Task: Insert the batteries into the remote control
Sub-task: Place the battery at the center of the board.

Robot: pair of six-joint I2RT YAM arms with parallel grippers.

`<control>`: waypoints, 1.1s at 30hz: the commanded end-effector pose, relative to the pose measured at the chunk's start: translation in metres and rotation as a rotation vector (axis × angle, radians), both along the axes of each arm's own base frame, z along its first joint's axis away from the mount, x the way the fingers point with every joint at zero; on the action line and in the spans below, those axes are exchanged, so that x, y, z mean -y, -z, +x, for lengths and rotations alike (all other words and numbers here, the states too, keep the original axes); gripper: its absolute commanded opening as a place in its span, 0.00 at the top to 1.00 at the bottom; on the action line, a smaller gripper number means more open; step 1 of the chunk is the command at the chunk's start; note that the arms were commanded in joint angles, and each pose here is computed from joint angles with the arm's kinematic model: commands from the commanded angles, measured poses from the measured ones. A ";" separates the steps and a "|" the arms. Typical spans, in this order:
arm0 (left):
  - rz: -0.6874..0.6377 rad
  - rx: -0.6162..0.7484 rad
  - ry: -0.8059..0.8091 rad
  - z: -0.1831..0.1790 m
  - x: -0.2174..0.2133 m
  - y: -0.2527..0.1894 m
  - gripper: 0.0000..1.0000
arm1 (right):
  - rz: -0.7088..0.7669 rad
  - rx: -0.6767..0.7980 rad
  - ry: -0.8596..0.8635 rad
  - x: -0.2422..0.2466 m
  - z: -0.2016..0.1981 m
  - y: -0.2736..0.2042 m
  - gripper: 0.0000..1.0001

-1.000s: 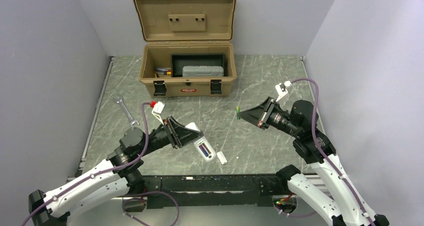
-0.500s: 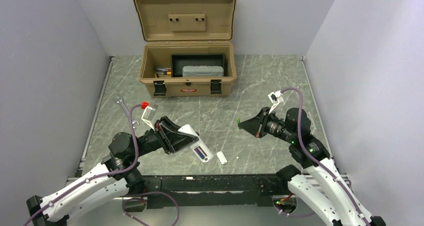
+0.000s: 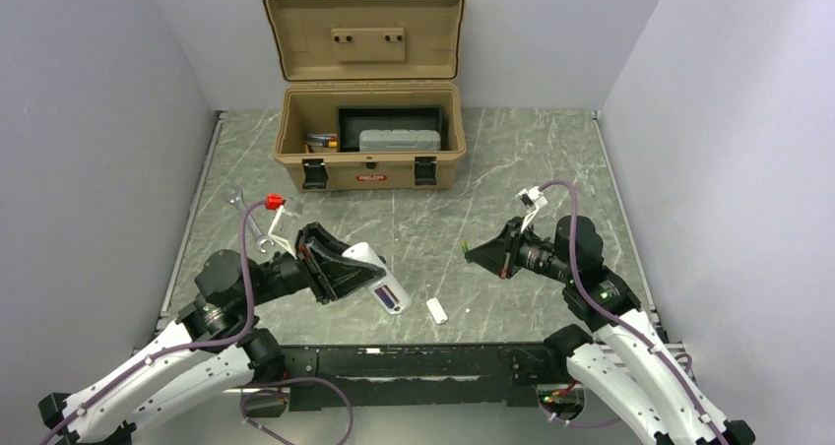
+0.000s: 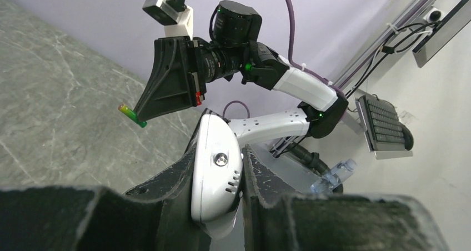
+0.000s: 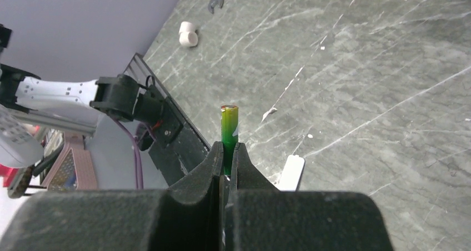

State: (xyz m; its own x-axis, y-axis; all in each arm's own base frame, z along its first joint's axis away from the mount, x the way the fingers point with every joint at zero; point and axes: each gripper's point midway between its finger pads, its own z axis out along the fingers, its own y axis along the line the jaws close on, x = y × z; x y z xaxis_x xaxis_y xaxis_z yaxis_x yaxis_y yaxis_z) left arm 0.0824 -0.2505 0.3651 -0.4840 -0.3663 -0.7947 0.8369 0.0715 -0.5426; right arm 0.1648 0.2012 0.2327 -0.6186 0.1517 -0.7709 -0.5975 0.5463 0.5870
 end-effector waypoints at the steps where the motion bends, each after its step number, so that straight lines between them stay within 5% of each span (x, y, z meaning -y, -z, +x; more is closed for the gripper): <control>1: 0.063 0.078 -0.039 0.000 -0.008 -0.008 1.00 | 0.015 0.074 -0.057 -0.007 0.000 -0.005 1.00; 9: 0.176 -0.019 -0.151 0.019 -0.016 0.017 1.00 | 0.003 0.084 -0.080 -0.011 0.005 0.006 1.00; 20: 0.198 -0.183 -0.234 0.030 -0.023 0.051 1.00 | -0.275 0.005 0.021 -0.021 0.050 0.076 1.00; 33: 0.215 -0.203 -0.261 0.026 -0.037 0.048 1.00 | -0.588 0.290 -0.454 -0.104 0.061 0.139 1.00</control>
